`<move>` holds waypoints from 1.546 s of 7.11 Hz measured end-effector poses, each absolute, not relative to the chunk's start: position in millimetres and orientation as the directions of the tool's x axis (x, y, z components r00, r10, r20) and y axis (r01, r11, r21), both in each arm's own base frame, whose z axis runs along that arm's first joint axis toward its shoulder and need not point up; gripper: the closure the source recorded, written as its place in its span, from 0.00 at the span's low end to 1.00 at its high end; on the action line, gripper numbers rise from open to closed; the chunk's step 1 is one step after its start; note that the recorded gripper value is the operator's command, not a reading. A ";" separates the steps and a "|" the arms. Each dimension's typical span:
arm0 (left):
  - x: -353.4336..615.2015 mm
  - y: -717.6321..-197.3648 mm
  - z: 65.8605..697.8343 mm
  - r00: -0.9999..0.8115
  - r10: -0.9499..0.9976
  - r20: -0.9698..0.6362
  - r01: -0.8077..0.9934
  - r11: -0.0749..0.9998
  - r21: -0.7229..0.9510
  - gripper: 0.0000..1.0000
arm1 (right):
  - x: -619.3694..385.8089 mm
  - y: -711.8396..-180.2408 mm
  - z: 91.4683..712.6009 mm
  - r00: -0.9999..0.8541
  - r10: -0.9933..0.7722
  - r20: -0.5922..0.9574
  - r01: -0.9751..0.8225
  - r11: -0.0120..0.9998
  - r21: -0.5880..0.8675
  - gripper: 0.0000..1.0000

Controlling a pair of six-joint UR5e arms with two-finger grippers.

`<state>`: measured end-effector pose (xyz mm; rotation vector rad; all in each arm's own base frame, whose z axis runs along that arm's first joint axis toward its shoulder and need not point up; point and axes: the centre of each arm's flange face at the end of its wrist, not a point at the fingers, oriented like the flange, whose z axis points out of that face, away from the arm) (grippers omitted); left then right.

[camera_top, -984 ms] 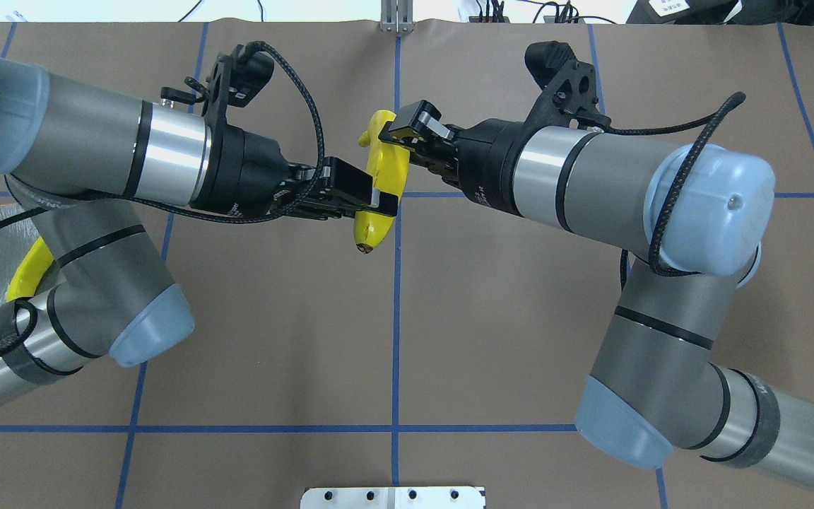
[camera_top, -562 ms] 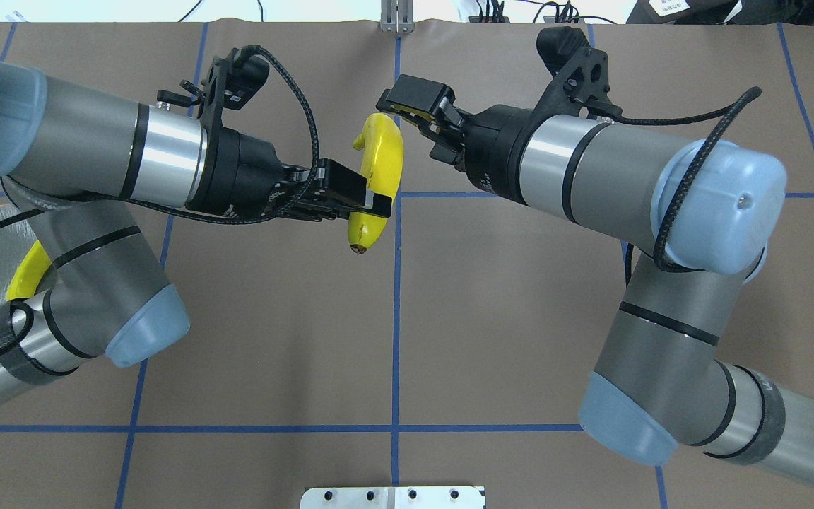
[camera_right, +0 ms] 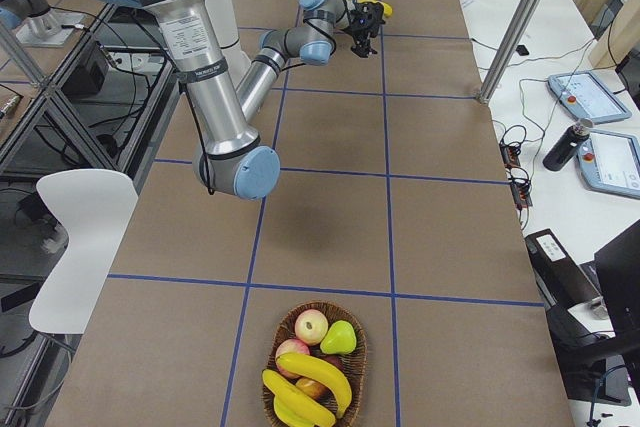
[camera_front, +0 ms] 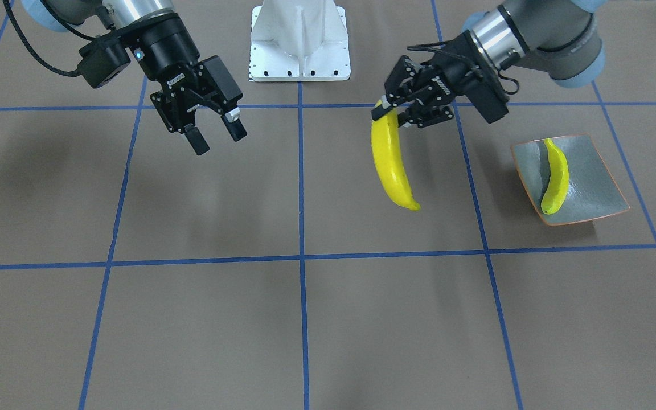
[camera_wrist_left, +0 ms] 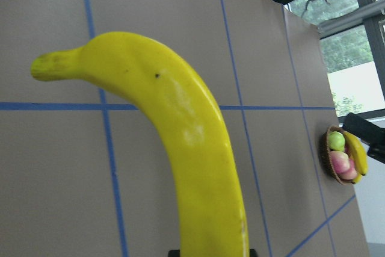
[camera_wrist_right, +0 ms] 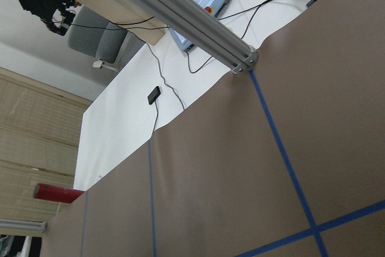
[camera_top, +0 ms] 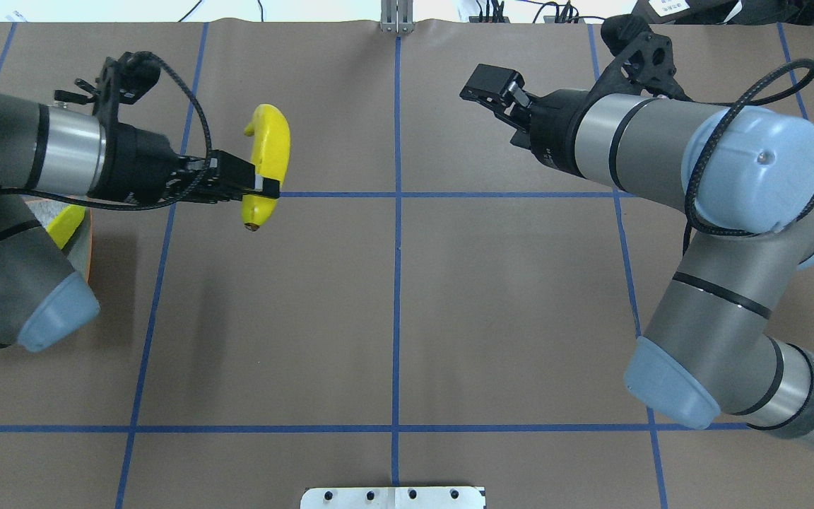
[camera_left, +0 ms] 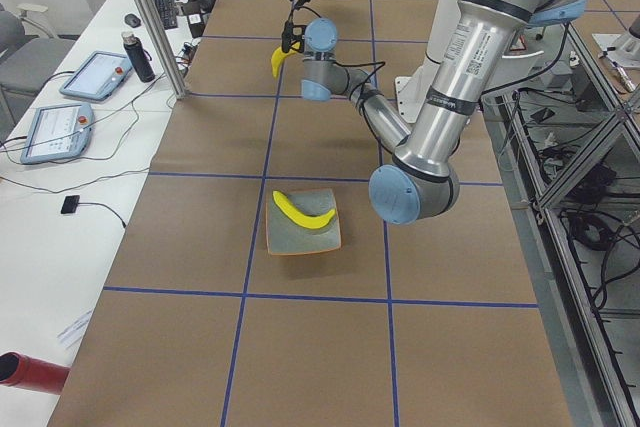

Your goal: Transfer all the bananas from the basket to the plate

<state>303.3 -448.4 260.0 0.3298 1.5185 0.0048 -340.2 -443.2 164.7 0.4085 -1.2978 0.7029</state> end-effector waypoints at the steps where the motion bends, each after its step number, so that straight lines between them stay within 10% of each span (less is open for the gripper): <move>1: 278.3 -454.5 300.0 0.142 0.246 -0.959 0.217 0.937 0.273 1.00 | -331.9 -451.7 178.5 0.186 0.274 0.944 -0.673 0.735 -0.080 0.00; 7: 133.6 -426.2 543.0 0.569 0.475 -0.672 0.006 0.814 0.581 0.94 | -179.7 -467.0 351.6 0.615 0.167 0.770 -0.388 0.915 0.111 0.00; 9: 126.5 -417.4 583.7 0.595 0.499 -0.630 -0.066 0.811 0.581 0.18 | -98.9 -457.1 412.0 0.672 0.046 0.739 -0.246 0.955 0.165 0.00; 11: 122.3 -407.8 602.6 0.601 0.515 -0.612 -0.101 0.808 0.581 0.00 | -31.5 -437.9 468.6 0.685 -0.035 0.728 -0.156 0.969 0.193 0.00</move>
